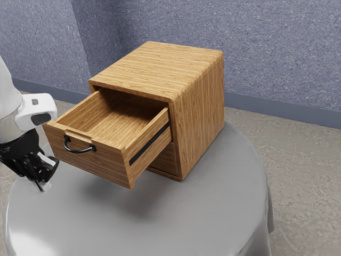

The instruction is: Push the drawer handle with one arm to close the drawer

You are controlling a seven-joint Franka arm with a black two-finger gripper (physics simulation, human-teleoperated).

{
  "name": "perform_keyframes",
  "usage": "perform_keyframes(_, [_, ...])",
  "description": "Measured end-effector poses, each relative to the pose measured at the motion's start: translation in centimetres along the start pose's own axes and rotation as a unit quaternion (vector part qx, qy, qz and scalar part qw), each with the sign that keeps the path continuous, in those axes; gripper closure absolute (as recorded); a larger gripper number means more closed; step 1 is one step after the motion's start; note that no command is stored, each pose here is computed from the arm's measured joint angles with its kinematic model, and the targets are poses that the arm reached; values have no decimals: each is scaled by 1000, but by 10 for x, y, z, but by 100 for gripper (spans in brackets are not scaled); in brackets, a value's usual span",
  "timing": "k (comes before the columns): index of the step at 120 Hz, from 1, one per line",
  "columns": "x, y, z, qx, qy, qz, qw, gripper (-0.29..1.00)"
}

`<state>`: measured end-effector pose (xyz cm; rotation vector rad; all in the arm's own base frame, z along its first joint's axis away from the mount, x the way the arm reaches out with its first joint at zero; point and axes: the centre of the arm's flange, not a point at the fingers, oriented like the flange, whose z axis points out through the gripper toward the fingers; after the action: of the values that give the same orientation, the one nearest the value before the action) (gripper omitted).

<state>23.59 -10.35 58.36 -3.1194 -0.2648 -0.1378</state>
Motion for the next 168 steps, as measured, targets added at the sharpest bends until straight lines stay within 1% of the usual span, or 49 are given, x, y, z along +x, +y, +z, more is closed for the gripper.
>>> perform_keyframes(32, [19,2,7,-5,4,-27,1000,78])
perform_keyframes(55, [40,-7,13,-8,2,-49,999,78])
perform_keyframes(84, [65,-16,22,-3,0,-67,998,78])
perform_keyframes(112, [78,-30,26,-3,5,-85,996,78])
perform_keyframes(133, [96,-38,40,2,1,-94,996,78])
perform_keyframes(168, [112,-38,48,-3,17,-95,995,78])
